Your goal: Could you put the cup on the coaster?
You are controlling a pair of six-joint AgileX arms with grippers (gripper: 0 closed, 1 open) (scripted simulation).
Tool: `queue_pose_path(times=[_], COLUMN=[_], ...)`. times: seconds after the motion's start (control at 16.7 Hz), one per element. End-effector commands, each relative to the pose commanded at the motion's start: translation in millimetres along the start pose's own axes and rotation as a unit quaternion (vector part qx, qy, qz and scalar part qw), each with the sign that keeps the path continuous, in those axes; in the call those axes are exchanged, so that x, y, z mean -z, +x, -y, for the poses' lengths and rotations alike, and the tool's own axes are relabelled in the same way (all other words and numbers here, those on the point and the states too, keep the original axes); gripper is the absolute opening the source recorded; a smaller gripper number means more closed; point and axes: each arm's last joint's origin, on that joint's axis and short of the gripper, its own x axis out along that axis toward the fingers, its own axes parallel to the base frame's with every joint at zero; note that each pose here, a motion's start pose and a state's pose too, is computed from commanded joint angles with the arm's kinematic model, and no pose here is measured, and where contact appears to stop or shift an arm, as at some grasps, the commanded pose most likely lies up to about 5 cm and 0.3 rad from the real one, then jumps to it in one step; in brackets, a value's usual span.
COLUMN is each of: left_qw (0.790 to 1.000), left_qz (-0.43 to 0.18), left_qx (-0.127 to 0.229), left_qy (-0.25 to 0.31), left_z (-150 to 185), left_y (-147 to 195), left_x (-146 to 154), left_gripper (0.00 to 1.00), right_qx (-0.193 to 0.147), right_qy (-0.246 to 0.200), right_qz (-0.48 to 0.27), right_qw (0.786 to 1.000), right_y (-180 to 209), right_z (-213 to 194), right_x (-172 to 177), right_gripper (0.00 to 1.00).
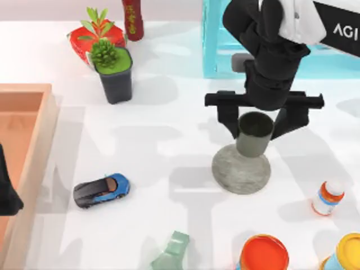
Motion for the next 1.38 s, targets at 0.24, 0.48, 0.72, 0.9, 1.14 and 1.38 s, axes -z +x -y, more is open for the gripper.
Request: queue_pose_path(times=[0.24,0.48,0.72,0.9,1.14,1.38], left_qw=[1.000,1.000,1.000,1.000,1.000,1.000], left_qz=[0.000,0.000,0.000,0.000,0.000,0.000], left_qx=[0.000,0.000,0.000,0.000,0.000,0.000], left_qy=[0.000,0.000,0.000,0.000,0.000,0.000], left_z=[0.0,0.0,0.0,0.0,0.0,0.0], left_y=[0.0,0.0,0.0,0.0,0.0,0.0], left_x=[0.0,0.0,0.0,0.0,0.0,0.0], left_gripper=[1.00,1.00,1.00,1.00,1.00,1.00], right_qx=[-0.006,-0.003,-0.003,-0.003,-0.003,-0.003], right_qy=[-0.002,-0.003,-0.003,-0.003,-0.003,-0.003], right_qz=[0.010,0.005,0.005,0.005,0.005,0.005], right_qw=[1.000,1.000,1.000,1.000,1.000,1.000], right_y=[27.3,51.7,51.7,51.7,51.7,51.7], right_z=[-1.6,-1.5,-1.5,-1.5,-1.5,-1.5], right_x=[-1.6,0.6,0.6,0.6,0.6,0.6], right_gripper=[0.00,0.00,0.08,0.30,0.60,0.90])
